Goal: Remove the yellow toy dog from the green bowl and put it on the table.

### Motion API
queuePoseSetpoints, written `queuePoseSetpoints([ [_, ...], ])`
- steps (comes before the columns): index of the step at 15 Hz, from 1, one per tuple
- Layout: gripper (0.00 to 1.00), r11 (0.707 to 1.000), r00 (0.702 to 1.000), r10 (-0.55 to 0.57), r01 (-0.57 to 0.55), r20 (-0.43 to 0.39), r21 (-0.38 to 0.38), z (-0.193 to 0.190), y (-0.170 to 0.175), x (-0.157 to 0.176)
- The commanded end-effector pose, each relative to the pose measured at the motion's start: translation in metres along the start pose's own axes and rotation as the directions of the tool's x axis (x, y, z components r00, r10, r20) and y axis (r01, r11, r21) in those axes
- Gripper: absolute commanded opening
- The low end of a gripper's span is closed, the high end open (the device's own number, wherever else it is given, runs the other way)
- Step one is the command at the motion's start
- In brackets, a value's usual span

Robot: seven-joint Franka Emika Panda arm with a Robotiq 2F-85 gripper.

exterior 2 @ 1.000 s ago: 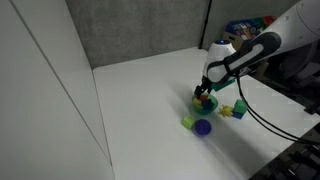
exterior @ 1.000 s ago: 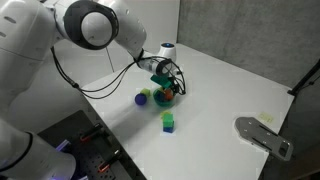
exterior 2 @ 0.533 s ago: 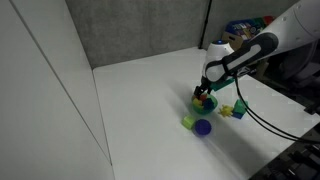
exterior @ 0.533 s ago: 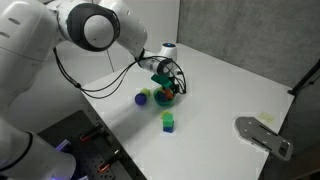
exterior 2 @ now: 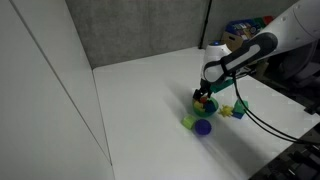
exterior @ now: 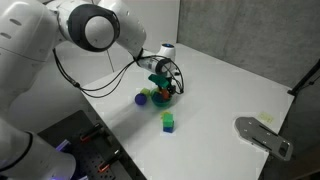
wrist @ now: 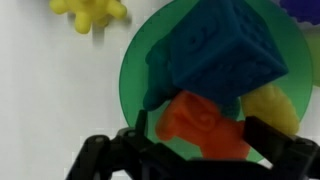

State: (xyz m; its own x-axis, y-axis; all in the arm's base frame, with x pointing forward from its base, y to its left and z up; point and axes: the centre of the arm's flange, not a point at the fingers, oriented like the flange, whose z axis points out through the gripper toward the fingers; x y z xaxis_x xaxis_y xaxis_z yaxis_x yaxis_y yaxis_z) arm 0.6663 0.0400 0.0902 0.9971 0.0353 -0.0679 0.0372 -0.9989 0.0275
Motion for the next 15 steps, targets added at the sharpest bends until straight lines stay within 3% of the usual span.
queuePoseSetpoints([
  [1,0.66,1.0,1.0,0.0,0.0,0.008,0.024,0.008,0.003,0.0],
  [6,0.27,0.999,1.0,0.002,-0.002,0.002,0.036,0.001,0.007,-0.002],
  [13,0.16,0.995,1.0,0.01,-0.007,-0.027,0.103,-0.044,0.005,-0.007],
  [15,0.08,0.993,0.999,0.002,0.003,-0.046,0.116,-0.06,0.003,-0.008],
])
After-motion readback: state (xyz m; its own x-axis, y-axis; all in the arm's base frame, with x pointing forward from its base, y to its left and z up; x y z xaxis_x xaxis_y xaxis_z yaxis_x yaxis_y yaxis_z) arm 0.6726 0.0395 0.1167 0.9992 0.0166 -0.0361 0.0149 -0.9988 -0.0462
